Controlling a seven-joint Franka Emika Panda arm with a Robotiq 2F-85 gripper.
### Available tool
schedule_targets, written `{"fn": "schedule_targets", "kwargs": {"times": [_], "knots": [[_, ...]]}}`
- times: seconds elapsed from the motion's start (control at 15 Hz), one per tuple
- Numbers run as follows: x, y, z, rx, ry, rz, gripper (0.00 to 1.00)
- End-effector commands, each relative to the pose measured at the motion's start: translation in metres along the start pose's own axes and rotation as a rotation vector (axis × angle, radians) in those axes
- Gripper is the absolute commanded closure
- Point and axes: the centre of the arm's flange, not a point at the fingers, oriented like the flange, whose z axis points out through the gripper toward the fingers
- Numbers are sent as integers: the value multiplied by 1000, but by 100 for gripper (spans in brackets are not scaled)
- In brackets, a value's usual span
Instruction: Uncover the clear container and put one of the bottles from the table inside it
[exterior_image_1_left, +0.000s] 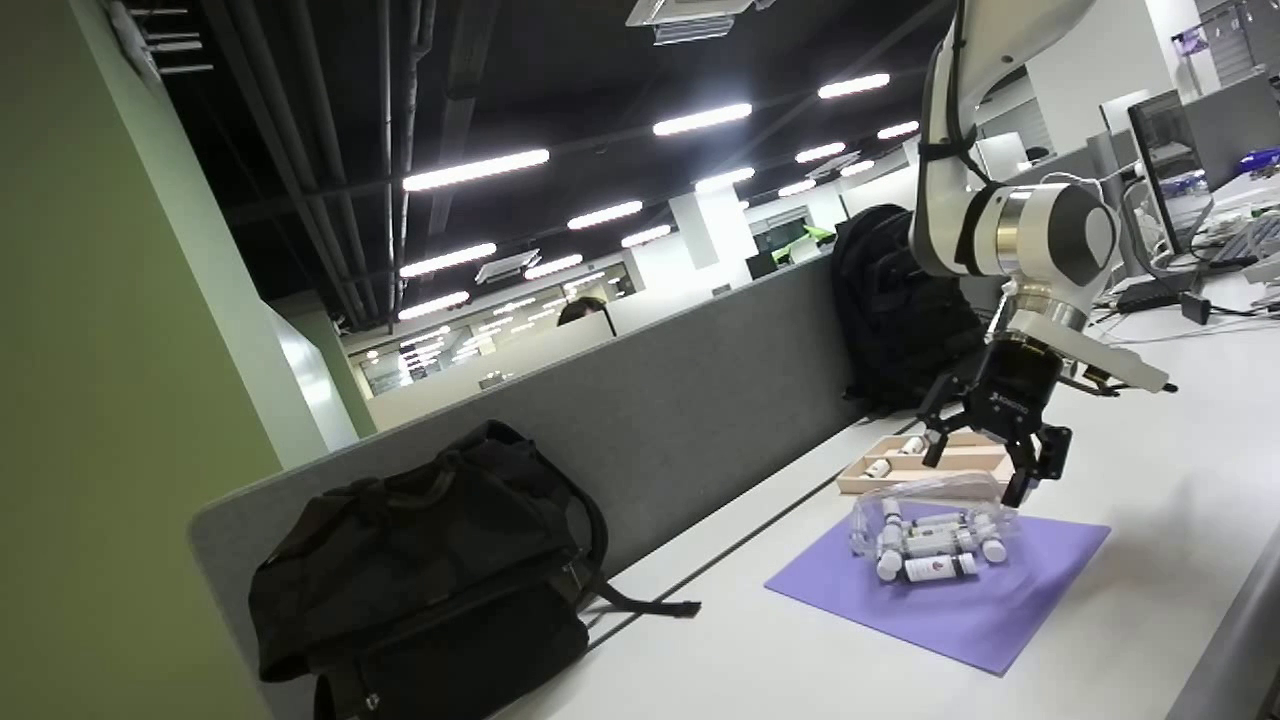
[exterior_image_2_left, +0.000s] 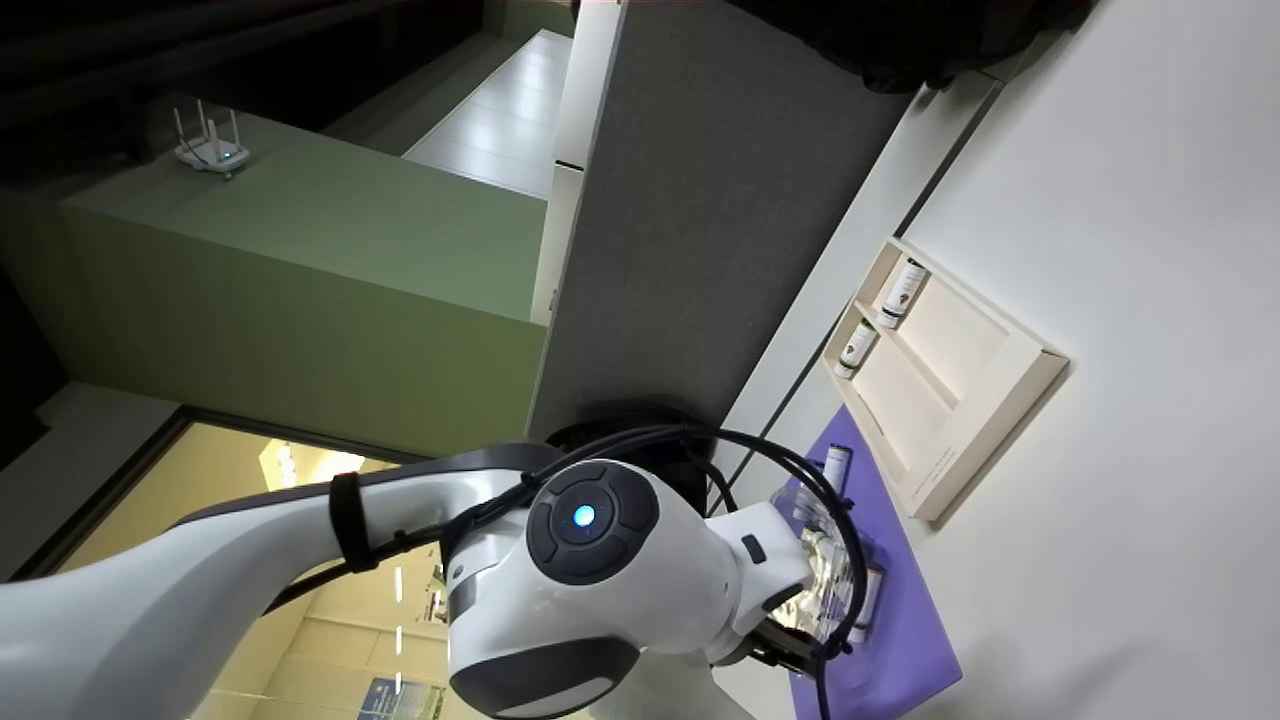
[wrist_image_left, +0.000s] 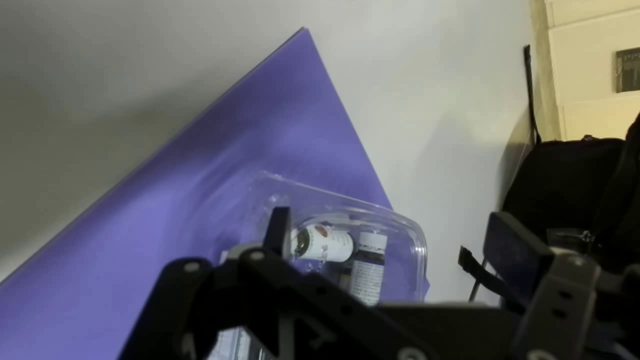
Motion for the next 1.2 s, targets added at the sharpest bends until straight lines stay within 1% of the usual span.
{"fn": "schedule_targets", "kwargs": {"times": [0.0, 0.33, 0.8, 1.13], "knots": [[3, 0, 1, 18, -24, 29, 0], [3, 3, 5, 22, -45, 50, 0], [1, 8, 10, 23, -113, 90, 0], [2, 8, 10, 32, -110, 82, 0]]}}
